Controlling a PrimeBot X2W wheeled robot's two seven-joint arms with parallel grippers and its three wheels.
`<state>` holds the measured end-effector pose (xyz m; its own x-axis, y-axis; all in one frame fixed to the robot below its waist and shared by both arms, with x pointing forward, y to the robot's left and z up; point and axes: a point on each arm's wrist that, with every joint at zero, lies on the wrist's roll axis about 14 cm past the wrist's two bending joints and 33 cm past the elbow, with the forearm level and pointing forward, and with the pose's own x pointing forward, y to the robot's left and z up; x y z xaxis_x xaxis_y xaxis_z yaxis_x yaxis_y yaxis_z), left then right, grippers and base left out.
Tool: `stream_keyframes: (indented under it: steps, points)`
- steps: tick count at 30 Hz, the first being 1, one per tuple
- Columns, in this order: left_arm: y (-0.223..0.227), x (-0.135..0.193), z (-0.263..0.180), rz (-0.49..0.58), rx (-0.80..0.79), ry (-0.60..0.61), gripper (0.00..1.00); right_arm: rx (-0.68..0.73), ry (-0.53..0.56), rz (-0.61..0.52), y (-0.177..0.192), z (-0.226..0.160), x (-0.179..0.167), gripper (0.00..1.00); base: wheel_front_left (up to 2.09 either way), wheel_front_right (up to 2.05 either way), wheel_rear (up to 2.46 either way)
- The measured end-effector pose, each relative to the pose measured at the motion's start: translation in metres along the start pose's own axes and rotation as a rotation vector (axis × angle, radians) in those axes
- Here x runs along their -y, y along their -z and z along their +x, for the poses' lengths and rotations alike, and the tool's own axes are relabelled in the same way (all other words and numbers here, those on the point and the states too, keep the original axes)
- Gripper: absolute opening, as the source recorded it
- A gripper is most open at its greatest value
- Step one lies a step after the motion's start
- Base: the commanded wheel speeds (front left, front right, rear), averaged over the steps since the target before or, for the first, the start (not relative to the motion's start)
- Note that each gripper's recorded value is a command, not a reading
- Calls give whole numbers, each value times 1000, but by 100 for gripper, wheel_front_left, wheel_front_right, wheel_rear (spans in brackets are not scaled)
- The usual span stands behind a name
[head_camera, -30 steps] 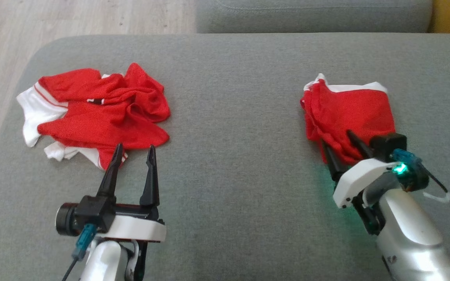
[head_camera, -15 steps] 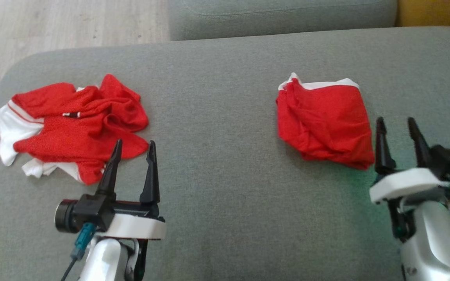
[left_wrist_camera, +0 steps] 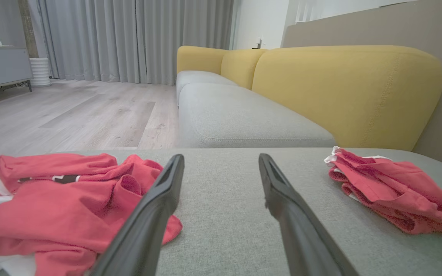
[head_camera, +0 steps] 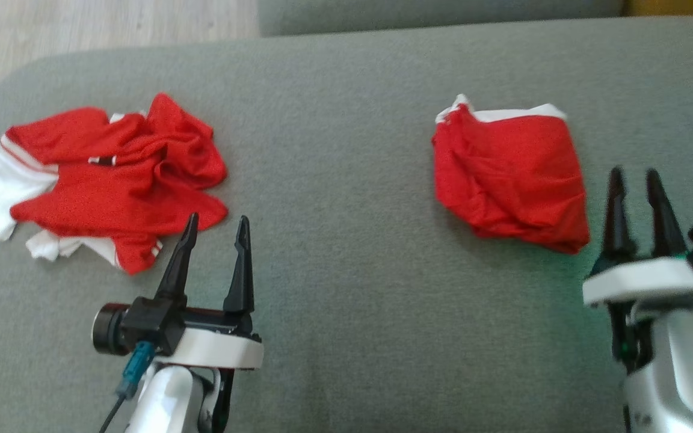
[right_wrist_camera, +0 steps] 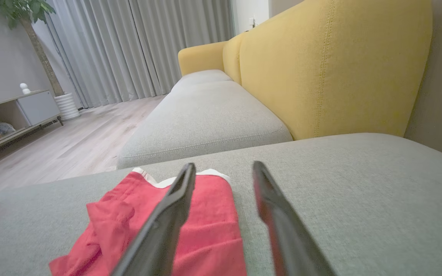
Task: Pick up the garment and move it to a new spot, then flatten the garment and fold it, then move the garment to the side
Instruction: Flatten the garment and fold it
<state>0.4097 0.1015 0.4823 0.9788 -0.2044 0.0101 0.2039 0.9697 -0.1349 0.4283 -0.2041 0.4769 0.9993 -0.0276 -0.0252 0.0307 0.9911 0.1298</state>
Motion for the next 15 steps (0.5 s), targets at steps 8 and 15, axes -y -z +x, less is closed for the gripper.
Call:
stream_keyframes:
  steps: [8, 15]
  points:
    - [14, -19, 7, 0, -36, -41, 100, -125, -49, -32, 22, 58, -23, 0, 0, 0, 0]
    - [22, -32, 5, 1, -61, -74, 100, -302, -23, -51, 72, 78, -21, 0, 0, 0, 0]
